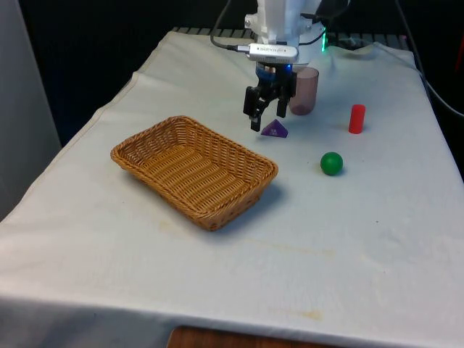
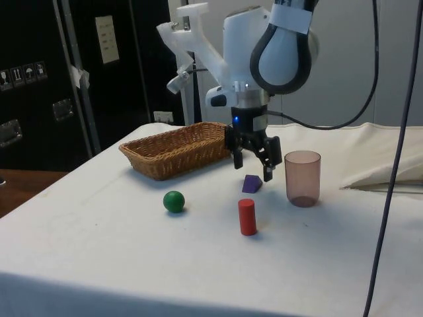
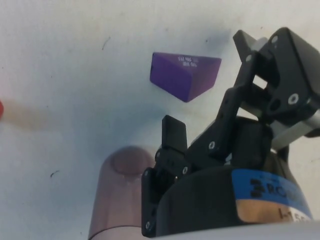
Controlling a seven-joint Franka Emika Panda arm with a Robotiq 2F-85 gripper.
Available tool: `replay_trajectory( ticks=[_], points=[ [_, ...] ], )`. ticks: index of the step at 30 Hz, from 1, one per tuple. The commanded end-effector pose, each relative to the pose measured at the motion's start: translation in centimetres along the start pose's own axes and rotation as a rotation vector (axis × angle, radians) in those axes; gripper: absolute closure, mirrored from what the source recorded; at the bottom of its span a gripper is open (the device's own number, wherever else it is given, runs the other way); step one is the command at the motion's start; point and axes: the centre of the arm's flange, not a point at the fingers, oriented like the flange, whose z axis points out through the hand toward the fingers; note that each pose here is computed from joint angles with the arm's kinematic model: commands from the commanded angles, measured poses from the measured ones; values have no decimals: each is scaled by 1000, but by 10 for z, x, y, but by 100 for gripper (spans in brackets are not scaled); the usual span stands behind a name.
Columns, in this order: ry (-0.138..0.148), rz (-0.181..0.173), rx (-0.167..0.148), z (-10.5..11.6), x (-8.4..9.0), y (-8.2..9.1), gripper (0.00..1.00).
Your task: Pick up the triangular block and place it into the basket.
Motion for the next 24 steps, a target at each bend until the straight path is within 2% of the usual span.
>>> replay_trajectory(
  ticks=[1, 2, 3, 9, 10, 11, 13, 18, 19, 20, 24],
  points=[
    [7, -12, -13, -2, -1, -2, 0],
    [0, 0, 0, 0, 0, 0, 0],
    [7, -12, -13, -2, -1, -2, 0],
    [15, -47, -20, -2, 2, -5, 0],
    [16, -51, -22, -2, 2, -5, 0],
    [9, -42, -10, -2, 1, -4, 0],
    [18, -60, -25, -3, 4, -5, 0],
    [22, -85, -27, -3, 9, -7, 0],
    [17, -77, -17, -2, 8, -6, 0],
    [21, -86, -26, -2, 9, -7, 0],
    [19, -98, -23, 1, 10, -7, 0]
  ],
)
